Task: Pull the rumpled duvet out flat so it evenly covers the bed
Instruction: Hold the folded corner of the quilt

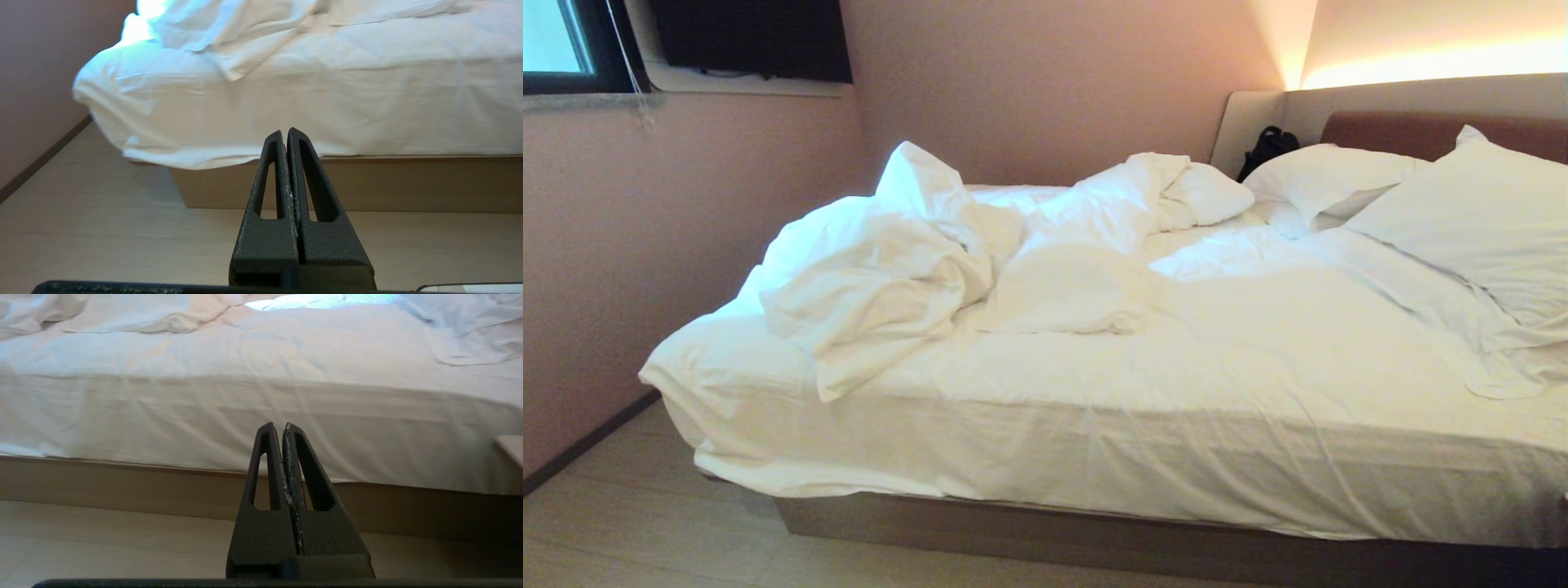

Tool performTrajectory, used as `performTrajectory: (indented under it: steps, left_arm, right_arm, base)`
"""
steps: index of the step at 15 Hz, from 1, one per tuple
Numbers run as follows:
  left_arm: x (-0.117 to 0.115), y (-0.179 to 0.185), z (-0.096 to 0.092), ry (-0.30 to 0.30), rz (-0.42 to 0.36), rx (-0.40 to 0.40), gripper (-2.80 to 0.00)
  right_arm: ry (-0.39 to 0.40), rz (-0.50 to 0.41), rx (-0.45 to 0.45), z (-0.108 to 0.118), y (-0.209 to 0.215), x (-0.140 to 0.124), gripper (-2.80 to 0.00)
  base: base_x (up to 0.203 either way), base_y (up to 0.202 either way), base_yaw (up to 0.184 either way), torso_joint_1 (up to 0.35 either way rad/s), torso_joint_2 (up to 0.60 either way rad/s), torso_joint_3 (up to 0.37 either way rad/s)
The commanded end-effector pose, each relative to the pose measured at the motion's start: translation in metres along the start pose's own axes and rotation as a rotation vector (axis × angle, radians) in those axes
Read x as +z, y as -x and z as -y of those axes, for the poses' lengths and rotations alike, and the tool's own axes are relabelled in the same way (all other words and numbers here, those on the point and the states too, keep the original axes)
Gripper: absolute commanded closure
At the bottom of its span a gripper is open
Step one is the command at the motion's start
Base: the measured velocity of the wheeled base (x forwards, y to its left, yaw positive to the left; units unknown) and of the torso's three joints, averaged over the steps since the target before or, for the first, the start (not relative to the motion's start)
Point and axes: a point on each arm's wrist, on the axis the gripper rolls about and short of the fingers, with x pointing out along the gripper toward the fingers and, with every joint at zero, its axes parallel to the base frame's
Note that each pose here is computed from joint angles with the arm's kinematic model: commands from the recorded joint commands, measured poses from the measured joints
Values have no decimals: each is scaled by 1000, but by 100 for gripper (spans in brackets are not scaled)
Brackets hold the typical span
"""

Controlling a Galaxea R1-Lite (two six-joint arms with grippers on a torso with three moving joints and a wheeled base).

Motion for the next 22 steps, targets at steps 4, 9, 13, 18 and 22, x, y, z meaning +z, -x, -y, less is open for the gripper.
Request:
performTrajectory:
  steps: [4, 9, 13, 18, 22]
  left_arm:
    - [0, 0, 0, 0, 0, 1, 0]
    - [0, 0, 0, 0, 0, 1, 0]
    - [0, 0, 0, 12, 0, 1, 0]
    - [0, 0, 0, 14, 0, 0, 0]
    - [0, 0, 0, 11, 0, -2, 0]
  right_arm:
    - [0, 0, 1, 0, 0, 0, 0]
    - [0, -1, 1, 0, 0, 0, 0]
    - [0, -1, 1, 0, 0, 0, 0]
    - [0, 0, 1, 0, 0, 0, 0]
    - [0, 0, 1, 0, 0, 0, 0]
  base:
    - [0, -197, 2, 2, 5, 2]
    - [0, -194, 1, 4, 3, 2]
    - [0, -143, 0, 1, 3, 2]
    - [0, 0, 0, 0, 0, 0]
    - [0, 0, 0, 0, 0, 0]
